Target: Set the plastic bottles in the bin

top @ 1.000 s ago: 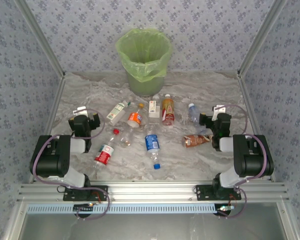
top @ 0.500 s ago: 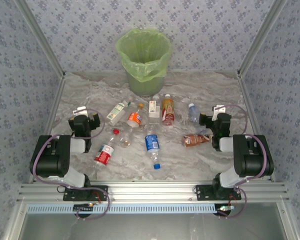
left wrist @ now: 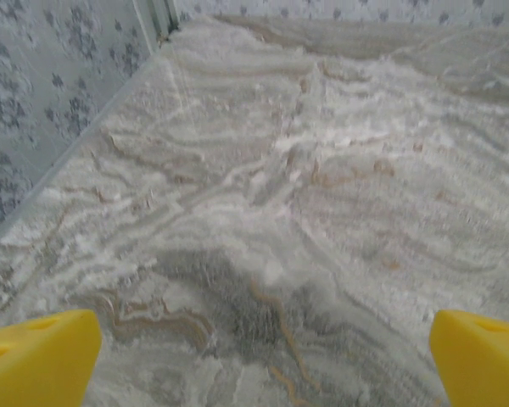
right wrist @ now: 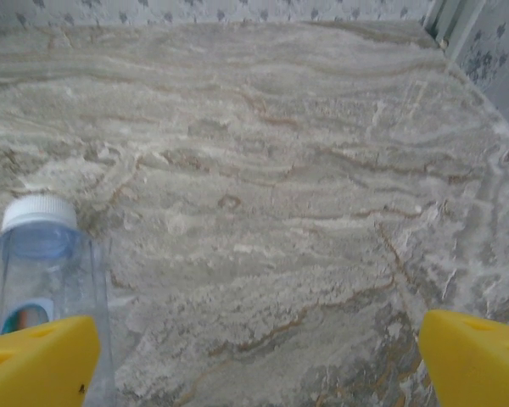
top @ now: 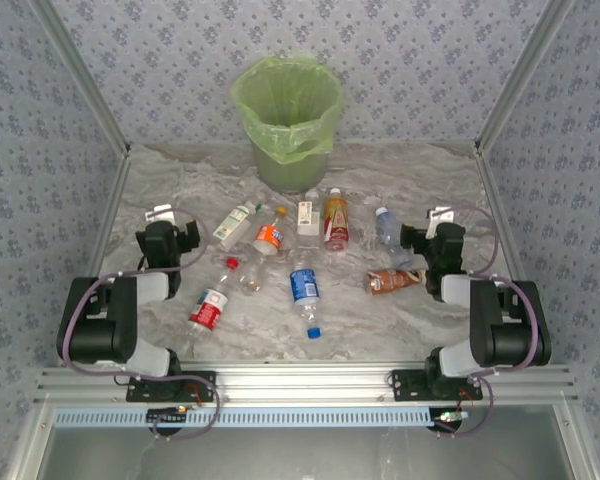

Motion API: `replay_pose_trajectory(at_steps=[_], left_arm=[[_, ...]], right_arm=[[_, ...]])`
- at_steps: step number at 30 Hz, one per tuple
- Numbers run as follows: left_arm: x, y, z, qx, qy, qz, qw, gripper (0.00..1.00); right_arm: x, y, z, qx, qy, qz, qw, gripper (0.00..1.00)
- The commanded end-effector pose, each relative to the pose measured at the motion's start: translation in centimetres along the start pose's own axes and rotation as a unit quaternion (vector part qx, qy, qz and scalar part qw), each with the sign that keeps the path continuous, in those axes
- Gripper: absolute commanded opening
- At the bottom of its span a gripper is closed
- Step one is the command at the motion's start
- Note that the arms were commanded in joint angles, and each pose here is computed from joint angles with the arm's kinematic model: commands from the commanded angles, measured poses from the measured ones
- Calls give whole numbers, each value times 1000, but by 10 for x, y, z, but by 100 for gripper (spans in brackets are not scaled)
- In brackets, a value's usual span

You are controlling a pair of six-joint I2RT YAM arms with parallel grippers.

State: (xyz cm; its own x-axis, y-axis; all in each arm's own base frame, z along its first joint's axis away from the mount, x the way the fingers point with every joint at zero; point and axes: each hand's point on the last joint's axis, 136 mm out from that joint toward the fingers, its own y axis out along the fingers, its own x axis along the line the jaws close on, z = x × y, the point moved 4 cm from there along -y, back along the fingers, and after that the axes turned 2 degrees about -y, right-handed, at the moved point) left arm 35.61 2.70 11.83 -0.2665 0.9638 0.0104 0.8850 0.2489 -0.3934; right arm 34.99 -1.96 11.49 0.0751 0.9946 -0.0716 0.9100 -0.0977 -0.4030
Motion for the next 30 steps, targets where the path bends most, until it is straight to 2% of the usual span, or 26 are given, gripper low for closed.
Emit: replay_pose_trajectory(at_steps=[1, 5, 7, 12, 18, 24, 30], left_arm=[[1, -7, -18, -6, 4, 0, 1000, 99], [4, -19, -35, -2, -18, -15, 1000, 99], [6, -26, -45, 7, -44, -26, 999, 99], [7, -43, -54, 66, -125, -44, 989, 99], [-6, -59, -50, 124, -196, 1, 973, 99], [-18, -71, -52, 160, -217, 43, 962, 99], [-16, -72, -49, 186, -224, 27, 956, 99]], right_arm=[[-3, -5, -17, -2, 3, 7, 1000, 99], [-2, -13, -35, 10, 13, 0, 1000, 99], [4, -15, -45, 34, 25, -22, 999, 99], [30, -16, -58, 94, 22, -77, 992, 99], [51, -8, -50, 165, 1, -79, 983, 99], [67, -1, -31, 237, -3, -102, 966, 99], [75, 9, -15, 295, -19, -114, 948, 99]])
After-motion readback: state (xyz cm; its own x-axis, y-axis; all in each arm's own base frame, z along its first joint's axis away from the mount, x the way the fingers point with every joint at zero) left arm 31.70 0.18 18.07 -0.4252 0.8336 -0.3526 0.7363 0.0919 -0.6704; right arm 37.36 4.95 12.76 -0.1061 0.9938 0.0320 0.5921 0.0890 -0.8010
